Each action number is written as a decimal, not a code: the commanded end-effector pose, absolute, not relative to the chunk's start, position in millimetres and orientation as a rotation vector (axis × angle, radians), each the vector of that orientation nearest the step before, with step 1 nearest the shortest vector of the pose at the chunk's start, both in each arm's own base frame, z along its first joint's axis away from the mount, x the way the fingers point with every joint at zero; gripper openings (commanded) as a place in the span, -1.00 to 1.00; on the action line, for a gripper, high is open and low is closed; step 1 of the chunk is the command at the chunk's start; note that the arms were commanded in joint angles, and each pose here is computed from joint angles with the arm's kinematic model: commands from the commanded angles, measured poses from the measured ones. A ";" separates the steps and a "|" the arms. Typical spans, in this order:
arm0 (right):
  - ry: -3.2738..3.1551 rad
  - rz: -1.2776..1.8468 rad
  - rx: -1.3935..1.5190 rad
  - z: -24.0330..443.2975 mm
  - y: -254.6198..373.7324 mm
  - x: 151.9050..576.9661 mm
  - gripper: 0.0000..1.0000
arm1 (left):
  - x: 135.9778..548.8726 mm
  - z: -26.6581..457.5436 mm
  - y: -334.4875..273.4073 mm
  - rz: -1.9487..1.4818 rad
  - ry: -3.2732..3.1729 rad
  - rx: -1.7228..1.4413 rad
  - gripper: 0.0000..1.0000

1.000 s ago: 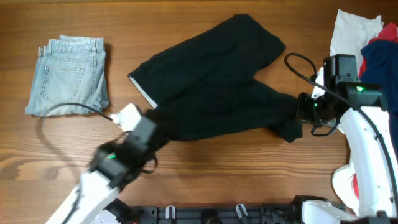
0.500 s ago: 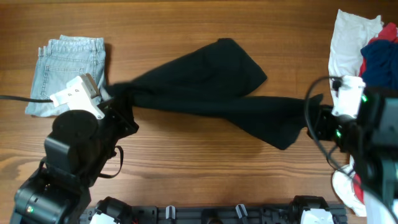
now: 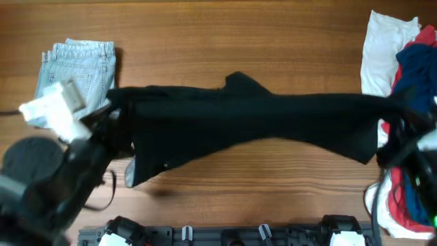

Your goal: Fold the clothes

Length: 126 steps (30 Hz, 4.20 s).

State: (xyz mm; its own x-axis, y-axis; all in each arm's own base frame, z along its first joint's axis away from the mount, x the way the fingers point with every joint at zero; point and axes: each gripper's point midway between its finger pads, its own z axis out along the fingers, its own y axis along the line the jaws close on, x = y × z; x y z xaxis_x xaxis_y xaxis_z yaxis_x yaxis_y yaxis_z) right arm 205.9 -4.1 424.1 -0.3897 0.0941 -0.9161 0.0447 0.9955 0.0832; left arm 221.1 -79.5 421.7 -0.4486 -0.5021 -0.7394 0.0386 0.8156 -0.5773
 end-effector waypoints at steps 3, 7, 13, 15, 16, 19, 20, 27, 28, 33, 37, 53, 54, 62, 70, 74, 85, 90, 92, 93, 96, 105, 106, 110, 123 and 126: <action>2.239 -0.086 0.132 364.0 -28.1 280.0 -0.91 | 288.3 382.8 -81.7 -0.399 2.072 -0.364 -0.92; 2.432 -0.024 0.051 303.8 -20.1 339.1 -0.91 | 350.9 338.9 -87.4 -0.323 2.166 -0.421 -0.92; 2.444 0.078 0.179 248.3 -21.7 444.5 -0.92 | 483.2 314.5 -99.5 -0.555 2.042 -0.389 -0.92; 2.347 0.080 0.200 278.8 -27.6 469.8 -0.92 | 509.8 330.4 -89.9 -0.613 1.979 -0.421 -0.93; 2.287 0.064 0.197 302.1 -32.1 479.2 -0.92 | 519.2 345.2 -83.1 -0.642 1.946 -0.442 -0.92; 2.016 -0.053 0.253 413.7 -57.7 483.4 -0.92 | 538.6 434.7 -54.6 -0.680 1.750 -0.404 -0.92; 1.958 -0.079 0.268 437.0 -63.2 479.9 -0.92 | 538.0 455.6 -49.1 -0.682 1.706 -0.393 -0.92; 1.832 -0.178 0.275 496.4 -75.9 459.1 -0.91 | 504.2 521.5 -31.9 -0.608 1.671 -0.309 -0.92; 1.880 -0.182 0.275 483.0 -75.9 459.9 -0.91 | 500.7 497.2 -34.7 -0.590 1.770 -0.321 -0.92; 2.235 -0.202 0.237 377.7 -70.2 467.4 -0.91 | 481.5 362.5 -46.5 -0.456 2.287 -0.338 -0.92; 2.637 -0.171 0.202 257.4 -55.5 456.2 -0.91 | 454.6 250.7 -35.8 -0.280 2.710 -0.482 -0.92; 2.669 -0.293 0.389 218.7 -76.9 449.1 -0.91 | 404.2 161.4 -34.0 -0.243 3.156 -0.553 -0.92; 2.594 -0.288 0.386 238.3 -78.2 456.6 -0.92 | 404.2 163.8 -30.0 -0.240 3.146 -0.566 -0.92; 2.547 -0.305 0.313 252.6 -78.7 456.0 -0.91 | 404.6 165.2 -20.1 -0.242 3.134 -0.602 -0.92; 2.957 -0.352 0.271 147.1 -71.6 381.8 -0.91 | 386.5 143.8 -36.3 -0.218 3.241 -0.565 -0.92; 3.081 -0.366 0.320 107.6 -69.0 349.7 -0.91 | 349.3 109.7 -49.6 -0.163 3.423 -0.538 -0.92; 3.337 -0.251 0.346 93.2 -48.3 290.1 -0.91 | 261.6 86.6 -20.2 0.237 3.584 -0.632 -0.92; 3.473 -0.162 0.357 90.9 -35.5 259.0 -0.91 | 223.7 88.0 -17.5 0.248 3.579 -0.664 -0.91; 3.527 -0.078 0.377 84.4 -25.7 245.5 -0.82 | 205.4 83.7 -15.8 0.258 3.574 -0.695 -0.92; 3.544 -0.046 0.385 82.0 -22.2 241.1 -0.71 | 199.7 82.3 -14.7 0.271 3.569 -0.714 -0.92; 3.596 -0.022 0.397 74.6 -18.3 226.4 -0.08 | 192.0 78.7 -13.7 0.283 3.543 -0.767 -0.92; 3.580 0.120 0.415 46.0 -4.9 220.6 0.99 | 193.3 78.6 -13.7 0.273 3.528 -0.762 -0.30; 3.575 0.149 0.420 44.4 -2.2 221.0 1.00 | 193.4 78.5 -13.9 0.272 3.527 -0.762 -0.29; 3.566 0.282 0.451 34.2 10.8 216.8 0.99 | 197.3 76.4 -15.3 0.251 3.513 -0.759 -0.29; 3.345 0.502 0.427 24.0 29.4 264.3 -0.15 | 275.8 54.8 -59.5 -0.301 3.251 -0.649 -0.80; 3.230 0.489 0.386 44.8 26.9 295.3 -0.15 | 299.7 55.7 -72.7 -0.444 3.160 -0.590 -0.79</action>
State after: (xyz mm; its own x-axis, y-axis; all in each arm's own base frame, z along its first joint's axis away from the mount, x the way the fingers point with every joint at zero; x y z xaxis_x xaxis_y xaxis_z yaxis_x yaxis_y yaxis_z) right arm 259.1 23.7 19.3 -0.9263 0.2092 0.3135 0.2841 0.9341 0.2162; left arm 284.8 -52.8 46.7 -0.9066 -0.3805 0.1824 -0.4026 0.9095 -0.1035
